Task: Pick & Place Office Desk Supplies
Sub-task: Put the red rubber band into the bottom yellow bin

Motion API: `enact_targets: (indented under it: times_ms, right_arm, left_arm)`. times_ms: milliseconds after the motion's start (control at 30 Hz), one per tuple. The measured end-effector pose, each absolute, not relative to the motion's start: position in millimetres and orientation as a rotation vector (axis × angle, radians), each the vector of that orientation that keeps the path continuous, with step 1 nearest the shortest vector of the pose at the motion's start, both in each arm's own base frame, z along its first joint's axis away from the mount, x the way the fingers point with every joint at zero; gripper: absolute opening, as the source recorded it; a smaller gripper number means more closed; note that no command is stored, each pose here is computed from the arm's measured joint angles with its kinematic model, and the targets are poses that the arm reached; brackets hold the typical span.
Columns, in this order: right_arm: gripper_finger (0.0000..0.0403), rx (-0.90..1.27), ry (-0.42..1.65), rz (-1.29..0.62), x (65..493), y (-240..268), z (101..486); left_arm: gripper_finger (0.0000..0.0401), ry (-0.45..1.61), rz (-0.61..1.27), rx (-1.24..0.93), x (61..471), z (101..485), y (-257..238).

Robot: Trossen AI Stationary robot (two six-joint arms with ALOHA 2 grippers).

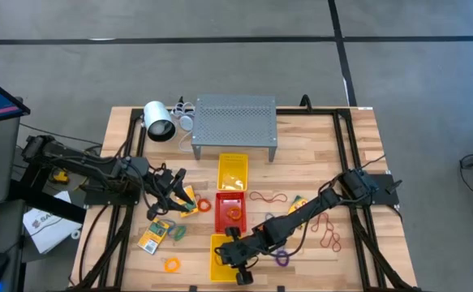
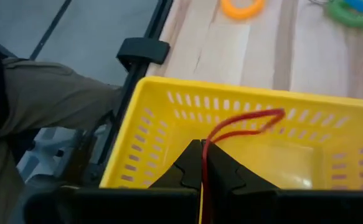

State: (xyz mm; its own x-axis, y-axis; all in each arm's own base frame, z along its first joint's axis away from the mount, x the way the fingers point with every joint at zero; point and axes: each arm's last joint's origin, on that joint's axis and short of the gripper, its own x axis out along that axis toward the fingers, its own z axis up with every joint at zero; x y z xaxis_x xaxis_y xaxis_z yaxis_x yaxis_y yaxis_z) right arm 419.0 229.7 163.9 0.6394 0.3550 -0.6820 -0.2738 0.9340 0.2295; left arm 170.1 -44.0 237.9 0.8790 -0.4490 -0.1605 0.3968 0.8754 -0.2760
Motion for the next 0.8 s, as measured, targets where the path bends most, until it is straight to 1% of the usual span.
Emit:
enact_targets:
  times_ms: [633, 800]
  right_arm:
    - [0.0, 0.127, 0.798, 0.401, 419.5, 230.7, 165.1]
    - [0.001, 0.131, 0.795, 0.41, 419.7, 231.1, 165.5]
  left_arm:
    - [0.0121, 0.209, -0.425, -0.238, 170.2, 236.1, -43.4]
    - [0.0121, 0.21, -0.425, -0.239, 170.1, 235.9, -43.4]
